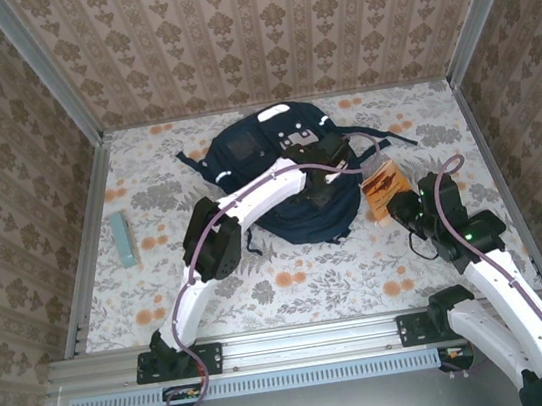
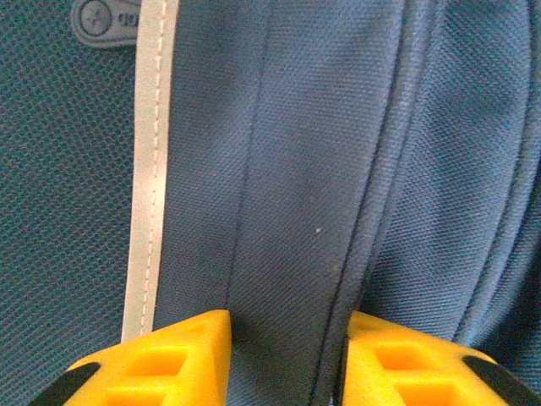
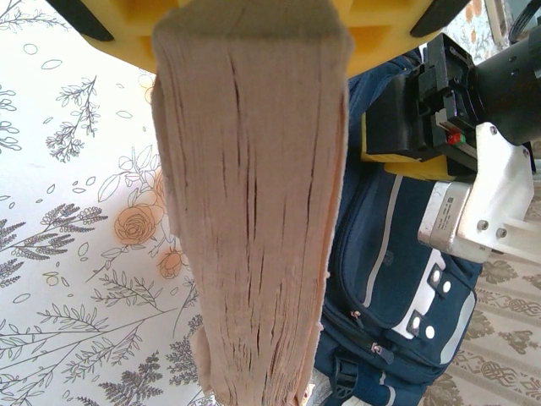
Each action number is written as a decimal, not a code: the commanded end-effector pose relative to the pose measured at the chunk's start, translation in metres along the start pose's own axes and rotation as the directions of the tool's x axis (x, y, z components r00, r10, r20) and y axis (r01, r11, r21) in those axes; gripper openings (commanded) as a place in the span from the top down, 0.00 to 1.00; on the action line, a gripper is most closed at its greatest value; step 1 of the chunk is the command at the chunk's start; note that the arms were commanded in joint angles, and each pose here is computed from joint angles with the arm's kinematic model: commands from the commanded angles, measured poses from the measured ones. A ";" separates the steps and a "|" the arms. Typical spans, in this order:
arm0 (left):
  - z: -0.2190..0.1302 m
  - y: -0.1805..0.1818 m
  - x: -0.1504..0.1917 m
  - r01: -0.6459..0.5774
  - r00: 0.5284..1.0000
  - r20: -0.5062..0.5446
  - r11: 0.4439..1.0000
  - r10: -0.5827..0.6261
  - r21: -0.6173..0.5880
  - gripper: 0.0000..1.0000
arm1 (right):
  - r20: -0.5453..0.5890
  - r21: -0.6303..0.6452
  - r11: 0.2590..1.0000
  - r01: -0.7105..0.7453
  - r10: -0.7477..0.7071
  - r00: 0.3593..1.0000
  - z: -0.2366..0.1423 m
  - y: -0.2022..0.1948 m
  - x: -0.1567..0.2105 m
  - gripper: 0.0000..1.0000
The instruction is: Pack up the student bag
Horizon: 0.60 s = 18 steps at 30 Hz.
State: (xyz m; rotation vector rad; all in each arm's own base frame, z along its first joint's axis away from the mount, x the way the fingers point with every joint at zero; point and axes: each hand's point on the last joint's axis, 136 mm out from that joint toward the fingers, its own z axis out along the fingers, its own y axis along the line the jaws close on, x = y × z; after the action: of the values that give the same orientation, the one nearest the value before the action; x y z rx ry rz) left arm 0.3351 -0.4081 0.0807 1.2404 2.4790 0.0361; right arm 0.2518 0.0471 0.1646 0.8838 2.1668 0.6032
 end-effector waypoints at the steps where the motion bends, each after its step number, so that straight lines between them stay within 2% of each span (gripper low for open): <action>1: -0.016 0.012 -0.009 -0.013 0.999 0.032 0.998 0.014 -0.057 0.73 | 0.024 -0.059 0.998 -0.012 0.014 1.000 -0.003 0.013 -0.007 0.82; 5: -0.031 0.016 -0.016 -0.010 0.998 0.068 0.997 0.015 -0.079 0.87 | 0.039 -0.049 0.999 -0.004 0.006 0.999 -0.008 0.013 -0.010 0.82; 13: -0.098 0.040 -0.038 0.080 0.961 0.274 0.985 -0.036 -0.150 0.95 | 0.086 -0.001 0.999 0.033 -0.033 0.996 -0.028 0.005 -0.018 0.82; 18: -0.146 0.059 -0.051 0.177 0.898 0.430 0.969 -0.087 -0.172 0.95 | 0.042 -0.105 0.992 0.073 -0.068 0.997 -0.032 0.026 -0.011 0.82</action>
State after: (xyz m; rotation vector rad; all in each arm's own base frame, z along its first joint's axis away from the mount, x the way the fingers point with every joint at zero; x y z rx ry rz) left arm 0.3469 -0.3972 0.1658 1.0904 2.2743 0.0535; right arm 0.2385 0.0404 0.1735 0.8673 2.1635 0.5651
